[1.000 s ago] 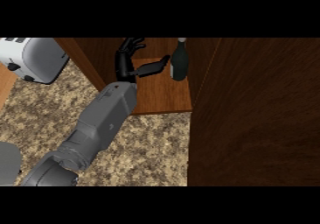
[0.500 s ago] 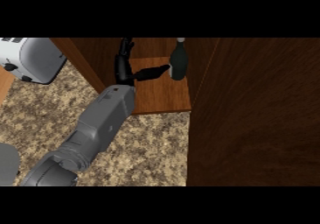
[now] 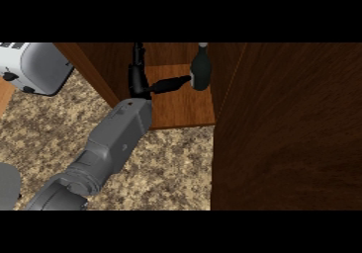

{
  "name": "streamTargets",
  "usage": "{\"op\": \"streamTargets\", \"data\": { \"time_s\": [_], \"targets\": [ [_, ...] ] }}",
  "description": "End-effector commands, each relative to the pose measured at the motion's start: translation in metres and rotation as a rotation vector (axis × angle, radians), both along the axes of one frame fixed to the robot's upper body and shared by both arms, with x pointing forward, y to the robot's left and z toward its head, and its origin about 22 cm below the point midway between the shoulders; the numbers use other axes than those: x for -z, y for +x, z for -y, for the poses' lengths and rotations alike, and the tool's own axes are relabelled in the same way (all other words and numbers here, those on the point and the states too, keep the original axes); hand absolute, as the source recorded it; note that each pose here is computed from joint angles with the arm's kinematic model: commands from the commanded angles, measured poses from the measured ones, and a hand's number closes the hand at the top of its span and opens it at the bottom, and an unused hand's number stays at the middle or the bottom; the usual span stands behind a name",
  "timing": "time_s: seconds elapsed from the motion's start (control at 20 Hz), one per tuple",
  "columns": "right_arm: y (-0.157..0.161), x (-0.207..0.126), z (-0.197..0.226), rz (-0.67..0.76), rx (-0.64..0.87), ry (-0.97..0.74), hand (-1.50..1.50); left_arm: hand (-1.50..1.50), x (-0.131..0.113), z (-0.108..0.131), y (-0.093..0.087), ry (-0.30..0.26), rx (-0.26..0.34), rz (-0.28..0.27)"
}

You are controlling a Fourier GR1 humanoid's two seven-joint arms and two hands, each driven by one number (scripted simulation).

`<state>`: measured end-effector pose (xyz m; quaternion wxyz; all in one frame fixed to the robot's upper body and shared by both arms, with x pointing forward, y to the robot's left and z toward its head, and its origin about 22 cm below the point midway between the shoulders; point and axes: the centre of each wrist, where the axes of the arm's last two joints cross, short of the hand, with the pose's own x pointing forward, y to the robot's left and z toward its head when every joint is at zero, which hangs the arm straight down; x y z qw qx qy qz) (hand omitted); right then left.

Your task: Pick up the wine, place it into the cabinet and close the cabinet

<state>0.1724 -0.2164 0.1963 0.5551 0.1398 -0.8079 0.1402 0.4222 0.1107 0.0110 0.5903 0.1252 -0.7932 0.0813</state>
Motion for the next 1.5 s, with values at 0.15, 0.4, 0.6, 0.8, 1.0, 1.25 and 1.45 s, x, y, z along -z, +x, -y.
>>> {"op": "streamTargets", "data": {
  "time_s": [0.15, 0.4, 0.6, 0.8, 1.0, 1.25, 1.45],
  "targets": [
    [-0.014, -0.004, -0.003, 0.026, -0.02, 0.001, -1.5, -1.5, 0.034, -0.016, -0.018, 0.0, -0.001, 0.011],
    [-0.011, -0.001, -0.002, 0.022, -0.017, 0.004, -1.5, -1.5, 0.019, -0.018, -0.008, -0.041, 0.083, 0.01],
    [-0.012, 0.001, -0.005, 0.016, -0.032, 0.007, -1.5, -1.5, 0.029, -0.014, -0.015, -0.064, 0.093, 0.005],
    [-0.02, -0.008, 0.001, 0.02, -0.023, 0.004, -1.5, -1.5, 0.03, -0.013, -0.016, -0.044, 0.113, 0.006],
    [-0.011, -0.009, 0.007, 0.014, -0.005, 0.014, -1.5, -1.5, 0.021, -0.01, -0.011, -0.116, 0.142, 0.027],
    [-0.016, 0.001, 0.004, 0.011, -0.009, 0.019, -1.5, -1.5, 0.035, -0.016, -0.019, -0.169, 0.14, 0.028],
    [-0.009, 0.003, -0.003, -0.01, -0.004, 0.029, -1.5, -1.5, 0.027, -0.01, -0.017, -0.19, 0.175, 0.025]
  ]
}}
